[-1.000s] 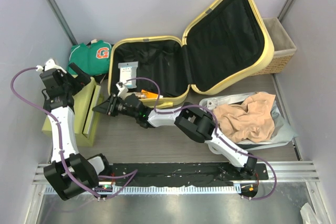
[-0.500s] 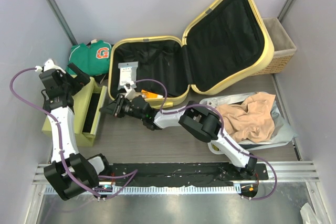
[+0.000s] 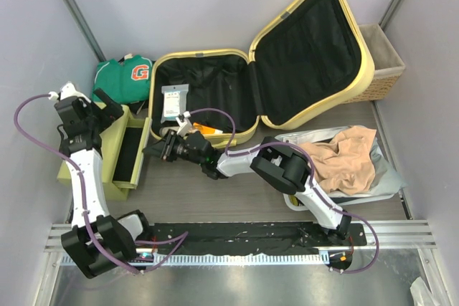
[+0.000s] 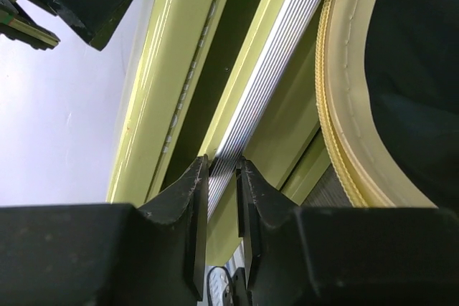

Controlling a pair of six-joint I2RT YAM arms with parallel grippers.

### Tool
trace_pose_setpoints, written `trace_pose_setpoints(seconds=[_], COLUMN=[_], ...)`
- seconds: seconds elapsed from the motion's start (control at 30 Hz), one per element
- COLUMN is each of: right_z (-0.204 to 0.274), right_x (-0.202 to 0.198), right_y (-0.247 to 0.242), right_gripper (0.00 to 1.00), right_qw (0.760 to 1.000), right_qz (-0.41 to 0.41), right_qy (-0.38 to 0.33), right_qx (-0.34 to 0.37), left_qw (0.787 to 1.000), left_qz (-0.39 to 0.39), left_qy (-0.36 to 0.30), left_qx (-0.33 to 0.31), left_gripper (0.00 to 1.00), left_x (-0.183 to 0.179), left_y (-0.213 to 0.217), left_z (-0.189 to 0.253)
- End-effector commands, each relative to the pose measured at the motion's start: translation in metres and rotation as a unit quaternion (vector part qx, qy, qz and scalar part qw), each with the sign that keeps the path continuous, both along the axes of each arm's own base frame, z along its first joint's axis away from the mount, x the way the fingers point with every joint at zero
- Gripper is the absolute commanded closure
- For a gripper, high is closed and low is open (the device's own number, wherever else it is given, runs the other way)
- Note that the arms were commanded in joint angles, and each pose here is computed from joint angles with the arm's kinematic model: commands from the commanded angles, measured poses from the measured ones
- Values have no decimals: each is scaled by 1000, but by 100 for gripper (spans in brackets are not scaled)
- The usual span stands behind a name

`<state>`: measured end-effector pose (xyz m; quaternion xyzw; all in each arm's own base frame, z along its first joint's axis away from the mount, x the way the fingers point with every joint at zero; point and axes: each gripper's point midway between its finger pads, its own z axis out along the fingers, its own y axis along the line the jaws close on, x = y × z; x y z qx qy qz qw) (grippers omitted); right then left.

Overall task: Open, take out, and arrange the luggage
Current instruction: Open the drawer in the storage box.

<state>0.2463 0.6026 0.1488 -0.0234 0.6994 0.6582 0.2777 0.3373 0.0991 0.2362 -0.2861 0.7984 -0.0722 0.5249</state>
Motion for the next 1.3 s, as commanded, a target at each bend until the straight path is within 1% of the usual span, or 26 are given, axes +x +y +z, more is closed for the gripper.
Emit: trace_pose_setpoints(seconds=[0.0,0.07,0.2,0.27,0.33,0.4,0.5,0.57,0.67,0.7,0.77,0.8,0.87,0.9,1.03,1.17,1.23,1.27], right_z=[50,49,46,49,50,58,59,56,59,63,63,73,63,66,51,39,41,32], right_x=[-6,-8,-9,-8,-10,-11,-13,-12,-13,-14,-19,-19,-21,-19,-16,-16,-18,-19], right_y=[-8,-9,-11,-12,-13,-17,-25,-28,-28,-25,-18,-13,-7,-4,3,11,16,18], right_gripper=[87,87,87,87,87,87,84,80,73,68,62,57,50,44,36,35,33,32], right_qw=[998,998,998,998,998,997,997,997,996,995,995,994,994,994,995,995,995,995], right_qz=[5,9,11,7,8,7,1,-1,0,5,28,34,48,48,46,50,53,56], right_qy=[-55,-54,-55,-57,-59,-67,-77,-82,-94,-98,-99,-104,-96,-96,-84,-71,-72,-67], right_qx=[33,30,27,29,27,31,20,7,2,7,7,17,9,12,-12,-42,-42,-52], left_qw=[999,997,995,994,993,994,995,995,996,995,995,995,995,995,995,994,994,993], left_qz=[-27,-63,-96,-113,-118,-105,-88,-79,-64,-61,-47,-40,-32,-23,-6,7,7,7], left_qy=[8,5,0,8,26,42,41,47,67,73,85,89,96,96,99,107,107,108], left_qx=[39,32,19,1,-6,-11,-22,-31,-20,-7,9,16,19,13,22,38,37,38], left_gripper=[0,0,0,0,0,0,0,0,0,0,0,0,0,0,0,0,0,0], left_x=[-9,-7,-9,-9,-10,-14,-16,-16,-18,-19,-23,-25,-30,-33,-40,-41,-41,-42], left_y=[-18,-42,-70,-84,-91,-89,-87,-86,-79,-74,-64,-56,-46,-38,-25,-16,-16,-16], left_z=[10,15,19,11,-2,-17,-30,-41,-50,-51,-52,-52,-54,-55,-55,-53,-54,-54])
